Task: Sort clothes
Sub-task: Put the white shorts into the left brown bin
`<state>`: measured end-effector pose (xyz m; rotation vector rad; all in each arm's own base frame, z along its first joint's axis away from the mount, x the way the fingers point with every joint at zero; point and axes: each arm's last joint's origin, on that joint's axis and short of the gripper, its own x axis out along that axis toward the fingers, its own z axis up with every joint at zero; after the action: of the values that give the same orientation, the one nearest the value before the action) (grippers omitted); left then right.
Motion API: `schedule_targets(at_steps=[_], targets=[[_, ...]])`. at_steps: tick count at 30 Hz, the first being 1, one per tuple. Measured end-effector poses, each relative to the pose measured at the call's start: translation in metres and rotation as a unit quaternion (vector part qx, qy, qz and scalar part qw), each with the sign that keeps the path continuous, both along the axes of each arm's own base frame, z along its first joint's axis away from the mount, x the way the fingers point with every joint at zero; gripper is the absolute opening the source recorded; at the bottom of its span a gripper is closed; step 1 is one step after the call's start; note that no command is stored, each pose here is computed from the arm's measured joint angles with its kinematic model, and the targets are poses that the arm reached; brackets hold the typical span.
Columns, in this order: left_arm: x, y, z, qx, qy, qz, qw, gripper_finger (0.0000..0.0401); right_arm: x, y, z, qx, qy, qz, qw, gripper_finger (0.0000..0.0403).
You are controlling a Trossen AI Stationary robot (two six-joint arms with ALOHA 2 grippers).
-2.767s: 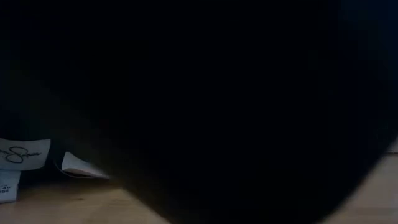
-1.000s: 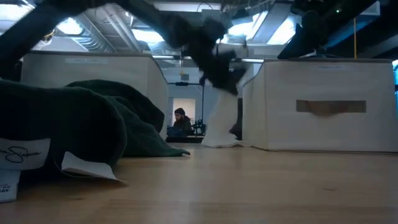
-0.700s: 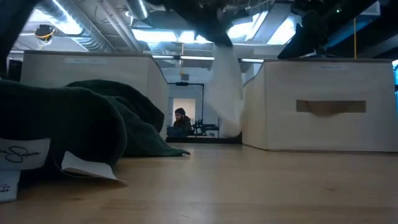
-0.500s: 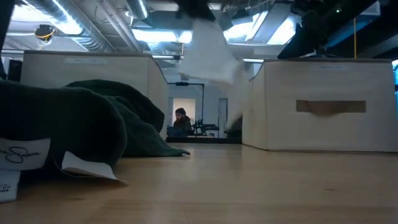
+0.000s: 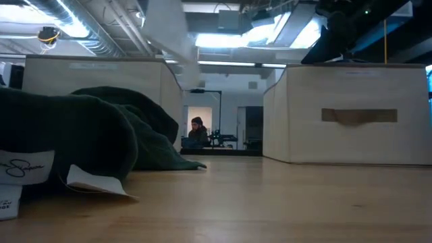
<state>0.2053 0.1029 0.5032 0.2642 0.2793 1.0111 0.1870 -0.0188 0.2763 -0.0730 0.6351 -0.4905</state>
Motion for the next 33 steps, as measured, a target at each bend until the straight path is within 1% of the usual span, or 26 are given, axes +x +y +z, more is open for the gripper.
schedule_targets(at_steps=[5, 8, 10, 14, 18, 21, 24, 29, 33], targets=[[-0.036, -0.009, 0.002, -0.029, -0.004, 0.041, 0.999, 0.0002, 0.000, 0.000, 0.000, 0.000, 0.000, 0.000, 1.000, 0.0248], [-0.051, -0.010, -0.002, -0.057, 0.005, 0.062, 0.996, 0.0001, 0.000, 0.000, 0.000, 0.000, 0.000, 0.000, 1.000, 0.0248], [-0.056, -0.010, -0.010, -0.086, 0.013, 0.077, 0.993, 0.0001, 0.000, 0.000, 0.000, 0.000, 0.000, 0.000, 1.000, 0.0248], [-0.056, -0.008, -0.033, -0.138, 0.065, 0.099, 0.983, 0.0003, 0.000, 0.000, 0.000, 0.000, 0.000, 0.000, 1.000, 0.0248], [-0.048, -0.003, -0.065, -0.173, 0.105, 0.117, 0.972, 0.0004, 0.000, 0.000, 0.000, -0.001, 0.000, 0.000, 1.000, 0.0248], [-0.042, 0.003, -0.096, -0.193, 0.142, 0.130, 0.962, 0.0004, 0.000, 0.000, 0.000, -0.001, 0.000, 0.000, 1.000, 0.0248], [-0.037, 0.011, -0.127, -0.224, 0.159, 0.139, 0.951, 0.0004, 0.000, 0.000, 0.000, -0.001, 0.000, -0.001, 1.000, 0.0248], [-0.029, 0.025, -0.181, -0.290, 0.154, 0.096, 0.940, 0.0005, 0.000, 0.000, 0.000, -0.001, 0.000, -0.001, 1.000, 0.0248], [-0.029, 0.040, -0.225, -0.315, 0.140, 0.100, 0.933, 0.0005, 0.000, 0.000, 0.000, -0.001, -0.001, -0.001, 1.000, 0.0248]])
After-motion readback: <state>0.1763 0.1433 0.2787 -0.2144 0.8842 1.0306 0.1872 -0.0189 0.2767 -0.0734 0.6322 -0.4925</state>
